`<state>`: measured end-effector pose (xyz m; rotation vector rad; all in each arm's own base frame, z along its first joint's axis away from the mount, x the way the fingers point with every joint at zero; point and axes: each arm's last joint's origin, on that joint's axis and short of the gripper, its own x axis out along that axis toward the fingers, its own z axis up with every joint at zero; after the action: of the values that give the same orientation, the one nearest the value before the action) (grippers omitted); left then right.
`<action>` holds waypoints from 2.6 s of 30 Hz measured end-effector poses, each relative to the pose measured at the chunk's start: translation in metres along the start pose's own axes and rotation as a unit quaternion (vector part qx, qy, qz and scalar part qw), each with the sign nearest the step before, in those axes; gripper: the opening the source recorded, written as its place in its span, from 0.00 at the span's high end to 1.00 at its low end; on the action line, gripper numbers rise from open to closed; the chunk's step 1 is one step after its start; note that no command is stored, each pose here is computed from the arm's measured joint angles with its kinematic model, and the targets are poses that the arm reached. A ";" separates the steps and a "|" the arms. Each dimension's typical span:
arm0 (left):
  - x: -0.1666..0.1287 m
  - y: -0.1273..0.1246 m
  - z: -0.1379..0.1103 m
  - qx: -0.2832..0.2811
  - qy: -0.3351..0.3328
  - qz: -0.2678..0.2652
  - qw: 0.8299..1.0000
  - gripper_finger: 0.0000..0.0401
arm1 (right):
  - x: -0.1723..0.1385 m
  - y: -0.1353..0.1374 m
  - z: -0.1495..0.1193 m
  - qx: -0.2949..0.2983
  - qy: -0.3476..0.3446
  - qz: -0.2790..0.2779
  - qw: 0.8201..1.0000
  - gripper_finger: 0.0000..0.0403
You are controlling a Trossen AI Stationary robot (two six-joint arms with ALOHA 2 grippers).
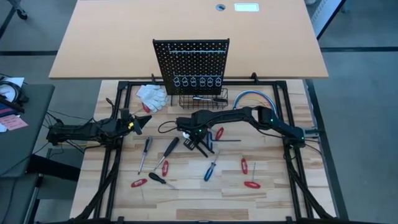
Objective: Hang tools onto peg board
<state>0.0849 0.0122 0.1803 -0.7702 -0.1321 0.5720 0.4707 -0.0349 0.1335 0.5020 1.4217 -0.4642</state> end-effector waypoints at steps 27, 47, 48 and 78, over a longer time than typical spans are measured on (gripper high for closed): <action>0.000 0.000 0.000 0.000 0.000 0.000 1.000 1.00 | -0.014 0.001 0.018 -0.124 -0.041 0.045 0.990 0.45; 0.000 0.000 0.000 0.001 0.001 0.001 1.000 1.00 | -0.030 0.042 -0.009 -0.064 -0.034 0.024 0.997 0.25; 0.000 0.000 0.000 0.001 0.001 0.001 1.000 1.00 | -0.032 0.043 -0.008 -0.067 -0.035 0.028 0.997 0.25; 0.000 0.000 0.000 -0.001 0.001 0.001 1.000 1.00 | -0.038 0.061 -0.015 -0.203 -0.076 0.001 0.976 0.20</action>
<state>0.0849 0.0122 0.1801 -0.7720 -0.1308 0.5728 0.4902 0.0233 0.1735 0.1337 1.3235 -0.1949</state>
